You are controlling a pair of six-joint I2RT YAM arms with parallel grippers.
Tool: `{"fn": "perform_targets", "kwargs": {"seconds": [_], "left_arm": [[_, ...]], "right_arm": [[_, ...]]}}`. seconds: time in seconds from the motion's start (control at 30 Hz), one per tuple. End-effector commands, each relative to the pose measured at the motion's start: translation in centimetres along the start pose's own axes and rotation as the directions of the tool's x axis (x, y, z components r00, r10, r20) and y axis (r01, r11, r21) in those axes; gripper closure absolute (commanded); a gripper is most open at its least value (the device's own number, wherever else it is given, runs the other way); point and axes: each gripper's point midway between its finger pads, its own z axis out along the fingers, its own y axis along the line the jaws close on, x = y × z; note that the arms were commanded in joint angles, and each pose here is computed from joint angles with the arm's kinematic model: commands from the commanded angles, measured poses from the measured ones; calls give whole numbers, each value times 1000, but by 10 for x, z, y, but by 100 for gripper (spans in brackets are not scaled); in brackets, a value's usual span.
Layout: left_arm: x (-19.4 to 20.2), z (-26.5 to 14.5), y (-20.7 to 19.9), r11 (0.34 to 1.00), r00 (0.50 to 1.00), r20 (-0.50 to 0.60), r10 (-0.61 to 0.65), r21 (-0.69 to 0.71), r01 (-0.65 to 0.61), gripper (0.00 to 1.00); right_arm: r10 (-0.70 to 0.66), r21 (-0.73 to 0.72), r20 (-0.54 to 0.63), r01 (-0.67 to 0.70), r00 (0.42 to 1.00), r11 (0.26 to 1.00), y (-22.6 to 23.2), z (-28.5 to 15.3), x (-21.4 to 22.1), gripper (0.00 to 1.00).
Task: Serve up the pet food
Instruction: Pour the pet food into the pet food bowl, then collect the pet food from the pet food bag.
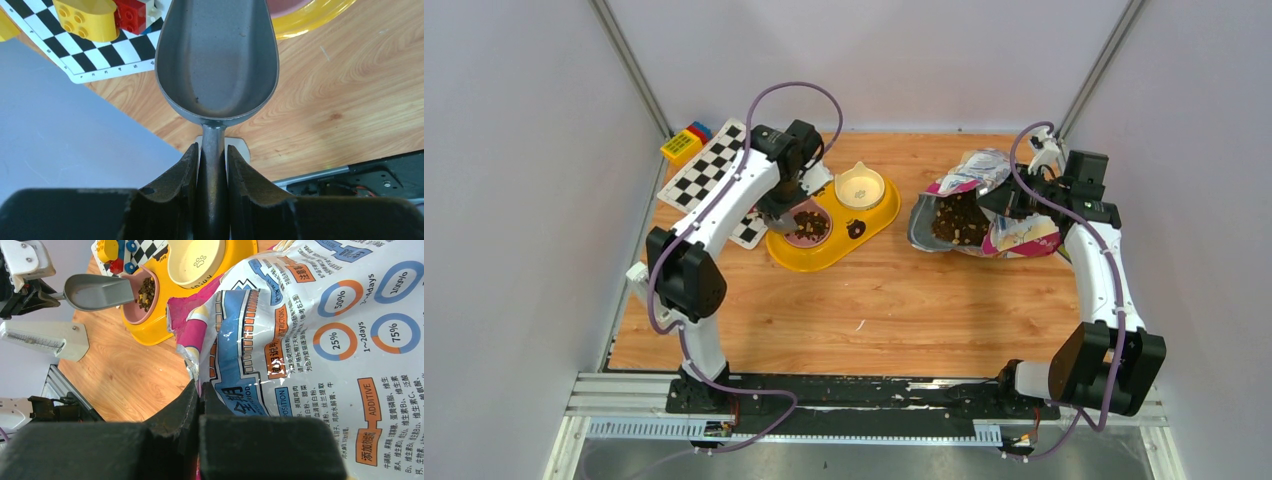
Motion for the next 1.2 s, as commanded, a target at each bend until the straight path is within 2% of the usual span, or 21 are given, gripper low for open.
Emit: {"fn": "perform_targets", "kwargs": {"seconds": [0.0,0.03,0.17,0.33,0.43,0.57,0.8,0.9,1.0,1.07,1.17], "left_arm": [[-18,-26,6,999,982,183,-38,-23,43,100],[-17,-23,3,999,982,187,-36,-19,40,100],[-31,-41,4,997,931,362,-50,-30,65,100],[-40,-85,-9,997,820,567,-79,40,68,100],[-52,-114,-26,993,735,672,-96,120,19,100],[-68,-137,-52,987,683,728,-62,145,-65,100],[-120,-147,-108,967,629,777,-27,181,-181,100],[-146,-151,-120,959,601,799,-34,195,-205,100],[-167,-162,-132,946,552,832,-56,221,-238,100],[-176,-166,-145,927,535,843,-60,246,-283,100],[-189,-160,-161,913,544,838,-53,261,-315,100]], "right_arm": [[-101,-77,87,108,991,991,27,-10,-22,100],[-99,-79,84,106,991,991,28,-10,-22,100],[-101,-82,82,108,992,991,28,-9,-20,100],[-102,-77,81,109,991,991,28,-8,-21,100],[-114,-52,90,119,989,992,26,-8,-25,100],[-145,-6,115,147,983,989,24,-13,-32,100],[-193,61,152,186,969,981,23,-21,-44,100],[-251,115,170,234,953,965,23,-28,-53,100],[-325,184,176,293,929,938,22,-35,-61,100],[-357,224,174,317,918,922,21,-39,-65,100],[-401,275,173,347,900,897,20,-46,-72,100]]}}
